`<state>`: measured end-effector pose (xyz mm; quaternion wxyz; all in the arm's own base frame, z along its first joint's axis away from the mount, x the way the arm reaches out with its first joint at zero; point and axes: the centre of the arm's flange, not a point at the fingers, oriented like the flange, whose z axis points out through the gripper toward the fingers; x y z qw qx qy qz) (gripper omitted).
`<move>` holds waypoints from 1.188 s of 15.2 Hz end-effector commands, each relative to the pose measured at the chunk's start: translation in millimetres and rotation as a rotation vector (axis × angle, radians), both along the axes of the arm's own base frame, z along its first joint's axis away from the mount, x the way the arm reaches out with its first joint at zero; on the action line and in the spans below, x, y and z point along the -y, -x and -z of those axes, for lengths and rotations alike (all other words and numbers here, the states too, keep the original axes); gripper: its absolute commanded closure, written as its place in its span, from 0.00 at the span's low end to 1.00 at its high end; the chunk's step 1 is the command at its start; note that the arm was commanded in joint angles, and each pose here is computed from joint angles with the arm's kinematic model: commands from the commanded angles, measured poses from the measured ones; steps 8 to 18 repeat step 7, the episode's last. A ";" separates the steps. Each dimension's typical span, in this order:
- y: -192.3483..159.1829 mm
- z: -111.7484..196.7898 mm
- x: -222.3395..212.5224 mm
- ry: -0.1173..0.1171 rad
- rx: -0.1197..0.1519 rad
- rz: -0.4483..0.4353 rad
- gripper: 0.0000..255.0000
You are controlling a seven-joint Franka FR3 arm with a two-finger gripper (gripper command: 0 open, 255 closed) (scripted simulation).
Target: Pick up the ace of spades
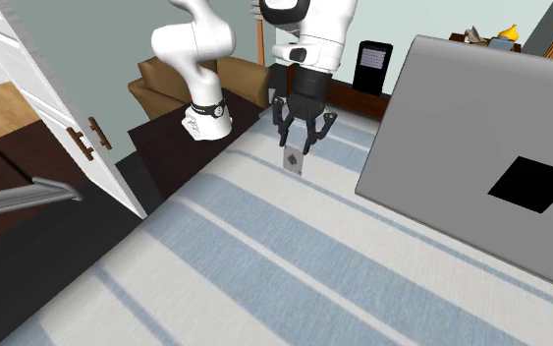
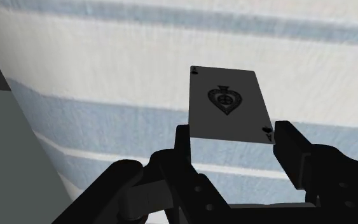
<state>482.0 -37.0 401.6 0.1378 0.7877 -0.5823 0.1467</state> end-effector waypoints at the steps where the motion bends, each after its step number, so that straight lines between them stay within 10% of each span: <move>1: 1.0 -10.6 1.0 0.000 0.000 0.000 1.00; 18: 1.0 -32.6 1.0 0.000 0.000 0.000 1.00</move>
